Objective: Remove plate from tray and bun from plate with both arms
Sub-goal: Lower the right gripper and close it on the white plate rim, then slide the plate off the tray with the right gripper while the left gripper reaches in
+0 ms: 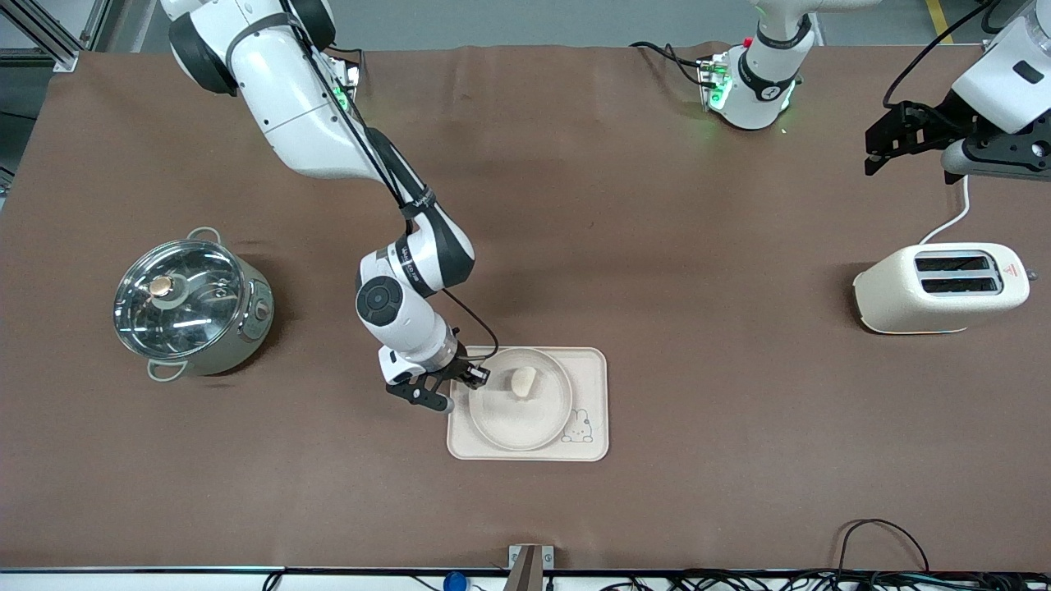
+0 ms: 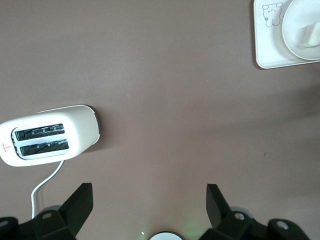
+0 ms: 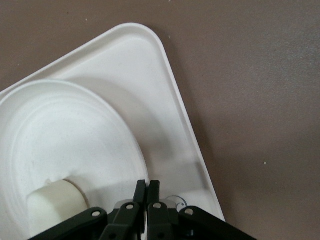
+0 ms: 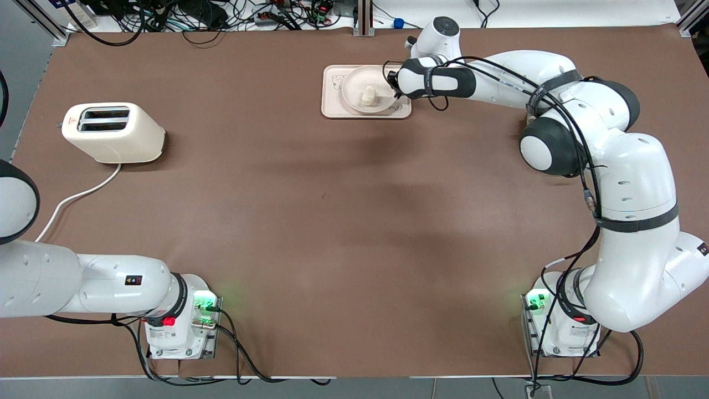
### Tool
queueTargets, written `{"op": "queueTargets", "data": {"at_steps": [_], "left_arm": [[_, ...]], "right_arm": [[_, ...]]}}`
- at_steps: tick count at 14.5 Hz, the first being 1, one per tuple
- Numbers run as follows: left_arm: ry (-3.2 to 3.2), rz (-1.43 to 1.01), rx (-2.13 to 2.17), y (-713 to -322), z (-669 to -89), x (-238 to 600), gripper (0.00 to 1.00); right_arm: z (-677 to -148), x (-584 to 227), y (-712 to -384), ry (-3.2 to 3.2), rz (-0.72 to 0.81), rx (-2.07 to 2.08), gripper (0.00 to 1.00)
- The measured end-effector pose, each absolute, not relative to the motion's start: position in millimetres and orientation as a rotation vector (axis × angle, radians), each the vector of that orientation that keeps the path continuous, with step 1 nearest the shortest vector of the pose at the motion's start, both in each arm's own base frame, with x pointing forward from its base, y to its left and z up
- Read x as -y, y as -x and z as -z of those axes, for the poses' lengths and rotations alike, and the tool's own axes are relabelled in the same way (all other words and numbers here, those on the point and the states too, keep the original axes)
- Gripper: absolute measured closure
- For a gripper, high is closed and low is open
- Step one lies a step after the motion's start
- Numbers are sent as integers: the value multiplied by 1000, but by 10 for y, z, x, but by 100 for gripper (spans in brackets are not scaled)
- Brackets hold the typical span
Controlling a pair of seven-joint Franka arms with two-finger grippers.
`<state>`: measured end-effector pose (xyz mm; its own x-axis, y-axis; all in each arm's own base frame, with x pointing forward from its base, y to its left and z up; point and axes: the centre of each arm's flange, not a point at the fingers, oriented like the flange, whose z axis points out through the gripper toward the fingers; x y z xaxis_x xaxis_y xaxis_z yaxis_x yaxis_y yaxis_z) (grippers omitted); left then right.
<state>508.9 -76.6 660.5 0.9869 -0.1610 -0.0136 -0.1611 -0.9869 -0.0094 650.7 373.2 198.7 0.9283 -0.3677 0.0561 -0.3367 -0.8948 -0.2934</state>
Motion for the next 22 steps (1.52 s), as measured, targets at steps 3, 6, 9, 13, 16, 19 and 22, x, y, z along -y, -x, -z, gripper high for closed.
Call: {"op": "queueTargets", "data": {"at_steps": [3, 6, 9, 13, 16, 19, 22], "left_arm": [[3121, -17, -254, -5090, -6608, 770, 0], [3121, -15, -255, -5091, -6611, 772, 0], [3121, -13, -255, -5091, -6616, 773, 0], [3121, -13, -255, -5092, -6615, 773, 0], [3121, -13, -255, -5094, -6615, 772, 0], [3121, -12, -255, -5095, -6617, 773, 0], [3121, -12, -258, -5094, -6618, 782, 0]], "right_arm": [[-2006, -3738, -6517, 2804, 164, -522, 97], [-2078, -3749, -6556, 2794, 181, -520, 97], [-2198, -3822, -6552, 2777, 188, -506, 97], [-2377, -3899, -6511, 2766, 179, -488, 97], [-2425, -3908, -6267, 2777, 140, -472, 97], [-2401, -3865, -5807, 2772, 155, -448, 97], [-2207, -3912, -5275, 2757, 185, -406, 97]]}}
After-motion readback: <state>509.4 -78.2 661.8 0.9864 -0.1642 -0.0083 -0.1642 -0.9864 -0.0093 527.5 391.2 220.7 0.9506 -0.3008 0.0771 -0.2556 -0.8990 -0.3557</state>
